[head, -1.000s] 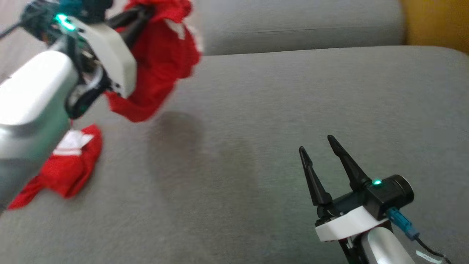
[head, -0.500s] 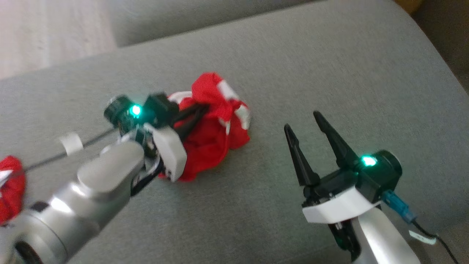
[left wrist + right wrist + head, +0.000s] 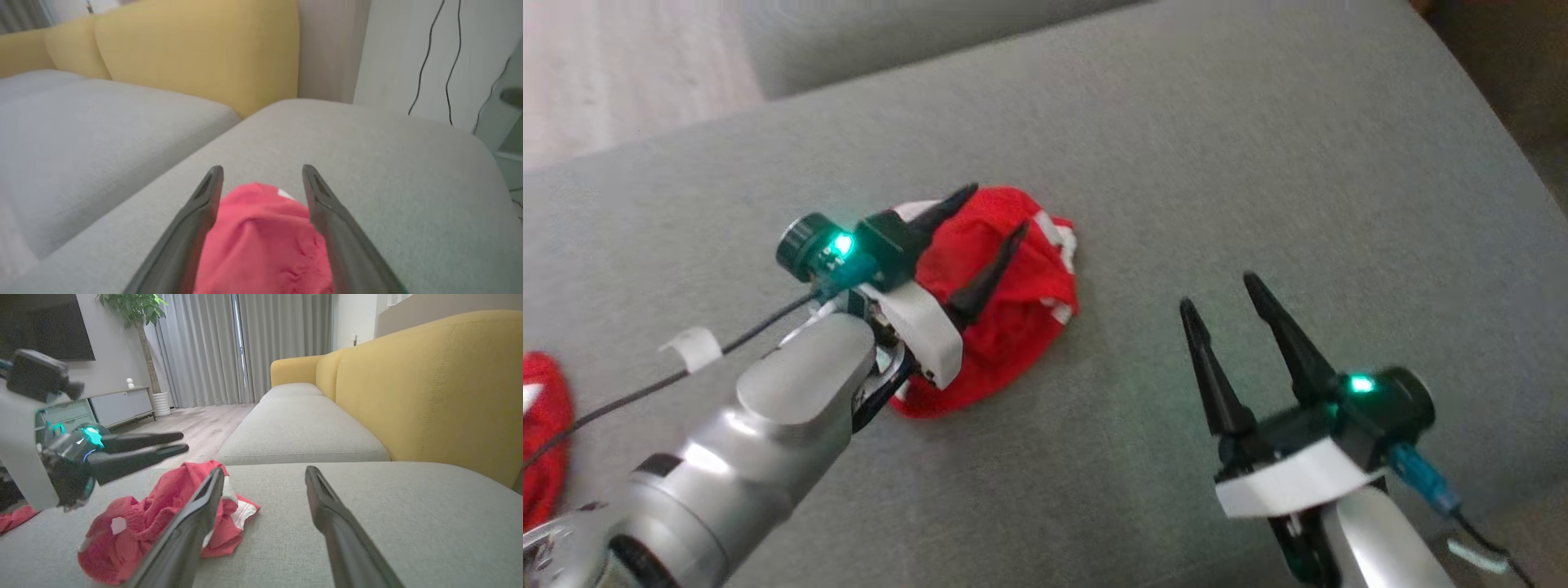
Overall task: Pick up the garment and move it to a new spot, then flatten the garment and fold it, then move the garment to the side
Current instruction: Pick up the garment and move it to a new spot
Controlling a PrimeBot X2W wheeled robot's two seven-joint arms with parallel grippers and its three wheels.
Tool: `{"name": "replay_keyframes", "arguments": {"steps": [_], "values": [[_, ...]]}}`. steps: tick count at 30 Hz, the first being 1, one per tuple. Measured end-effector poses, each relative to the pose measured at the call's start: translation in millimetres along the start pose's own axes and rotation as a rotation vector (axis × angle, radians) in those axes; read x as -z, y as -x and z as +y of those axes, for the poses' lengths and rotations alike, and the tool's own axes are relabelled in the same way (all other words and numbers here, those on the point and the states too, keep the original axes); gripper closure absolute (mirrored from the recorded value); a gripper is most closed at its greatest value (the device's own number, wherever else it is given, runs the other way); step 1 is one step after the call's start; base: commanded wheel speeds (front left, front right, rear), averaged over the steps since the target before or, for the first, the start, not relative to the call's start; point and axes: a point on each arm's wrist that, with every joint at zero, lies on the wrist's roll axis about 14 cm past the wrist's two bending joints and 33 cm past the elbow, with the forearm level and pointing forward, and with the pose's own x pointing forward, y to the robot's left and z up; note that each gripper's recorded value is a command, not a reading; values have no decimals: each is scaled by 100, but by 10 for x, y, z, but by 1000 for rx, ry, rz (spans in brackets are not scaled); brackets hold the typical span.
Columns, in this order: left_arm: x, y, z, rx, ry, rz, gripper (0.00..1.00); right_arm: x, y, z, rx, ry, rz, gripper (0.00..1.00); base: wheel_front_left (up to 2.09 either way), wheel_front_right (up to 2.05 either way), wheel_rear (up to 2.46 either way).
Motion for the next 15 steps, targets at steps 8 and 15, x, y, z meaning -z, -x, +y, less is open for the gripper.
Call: {"name": "replay_keyframes", "arguments": {"steps": [8,15], "values": [[-317,961,574,-372,4,-125,0,-11,74,287,-78,-35,-12,0,0,0,0],[-378,2126,688,-830,-30,-261,0,57,166,371,-98,-45,7,0,0,0,0]]}}
